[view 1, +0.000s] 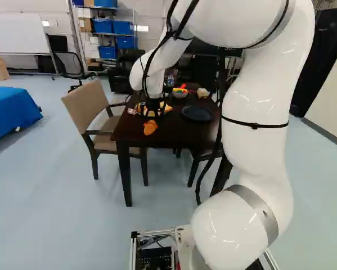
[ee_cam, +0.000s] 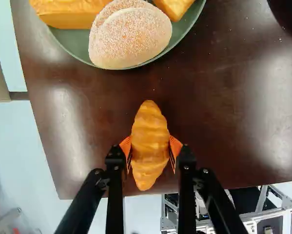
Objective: Move the croissant to the empty plate
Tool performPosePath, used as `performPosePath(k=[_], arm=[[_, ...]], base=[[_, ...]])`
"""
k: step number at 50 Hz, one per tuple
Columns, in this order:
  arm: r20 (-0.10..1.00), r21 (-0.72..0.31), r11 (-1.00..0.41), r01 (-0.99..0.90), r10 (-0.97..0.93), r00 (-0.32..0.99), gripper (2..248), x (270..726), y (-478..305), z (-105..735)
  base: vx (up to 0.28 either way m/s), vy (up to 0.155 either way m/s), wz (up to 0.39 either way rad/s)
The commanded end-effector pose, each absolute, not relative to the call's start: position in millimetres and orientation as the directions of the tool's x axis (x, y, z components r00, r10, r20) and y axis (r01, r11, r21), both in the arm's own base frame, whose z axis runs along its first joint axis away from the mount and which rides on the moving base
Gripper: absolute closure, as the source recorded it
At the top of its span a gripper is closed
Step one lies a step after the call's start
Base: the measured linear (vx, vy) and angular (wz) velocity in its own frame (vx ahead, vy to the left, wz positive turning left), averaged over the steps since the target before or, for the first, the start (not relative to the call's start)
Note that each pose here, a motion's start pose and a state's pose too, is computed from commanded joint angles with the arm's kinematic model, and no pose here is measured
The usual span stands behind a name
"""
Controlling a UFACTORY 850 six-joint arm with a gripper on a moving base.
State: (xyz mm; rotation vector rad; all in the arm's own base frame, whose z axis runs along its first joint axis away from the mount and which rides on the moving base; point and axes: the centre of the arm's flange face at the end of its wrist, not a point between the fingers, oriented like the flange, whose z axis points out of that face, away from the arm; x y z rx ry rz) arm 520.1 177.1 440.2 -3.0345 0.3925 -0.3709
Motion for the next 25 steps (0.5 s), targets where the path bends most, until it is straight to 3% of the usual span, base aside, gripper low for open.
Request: performPosePath(k=[25], arm=[[0.266, -0.115, -0.954, -0.278, -0.299, 0.916, 138, 520, 154, 467]], base=[[0.000, 0.000, 0.000]])
